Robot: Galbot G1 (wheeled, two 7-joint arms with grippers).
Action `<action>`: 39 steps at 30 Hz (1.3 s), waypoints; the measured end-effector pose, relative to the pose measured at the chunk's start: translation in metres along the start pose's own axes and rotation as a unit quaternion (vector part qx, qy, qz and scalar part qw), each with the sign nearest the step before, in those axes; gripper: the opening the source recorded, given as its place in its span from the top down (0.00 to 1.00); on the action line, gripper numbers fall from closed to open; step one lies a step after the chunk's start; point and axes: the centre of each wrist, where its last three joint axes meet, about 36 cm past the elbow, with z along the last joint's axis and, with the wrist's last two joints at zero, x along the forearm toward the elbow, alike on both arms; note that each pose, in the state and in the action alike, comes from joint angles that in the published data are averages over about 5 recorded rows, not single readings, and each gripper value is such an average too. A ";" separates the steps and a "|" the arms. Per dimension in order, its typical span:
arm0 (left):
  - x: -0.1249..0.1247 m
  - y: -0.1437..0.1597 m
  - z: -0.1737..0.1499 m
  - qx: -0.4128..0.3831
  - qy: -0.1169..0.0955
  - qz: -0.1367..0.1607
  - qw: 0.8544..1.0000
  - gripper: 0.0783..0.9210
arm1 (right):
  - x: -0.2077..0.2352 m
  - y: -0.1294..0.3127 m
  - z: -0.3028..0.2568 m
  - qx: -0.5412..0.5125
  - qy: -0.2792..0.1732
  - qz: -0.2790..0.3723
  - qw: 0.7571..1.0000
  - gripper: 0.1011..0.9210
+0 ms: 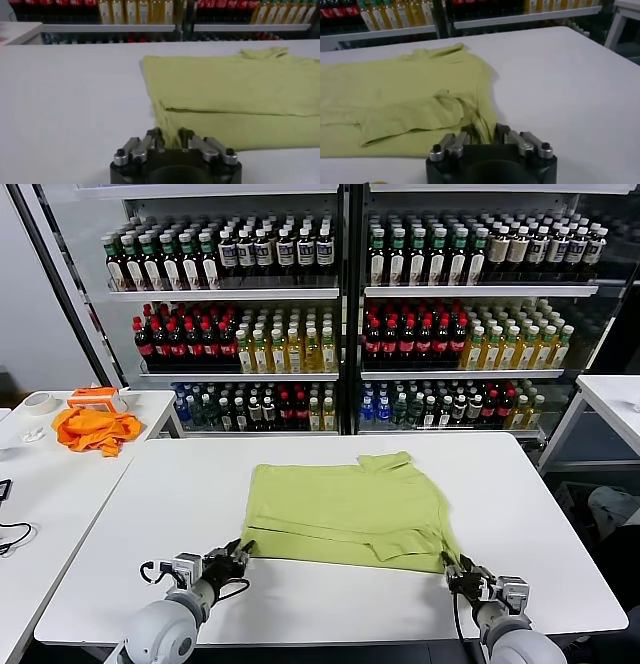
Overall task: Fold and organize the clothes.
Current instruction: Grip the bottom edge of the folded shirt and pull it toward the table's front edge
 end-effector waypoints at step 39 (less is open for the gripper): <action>0.109 -0.004 0.031 -0.044 0.020 -0.032 0.998 0.79 | 0.101 0.027 0.018 0.038 0.012 -0.029 0.999 0.65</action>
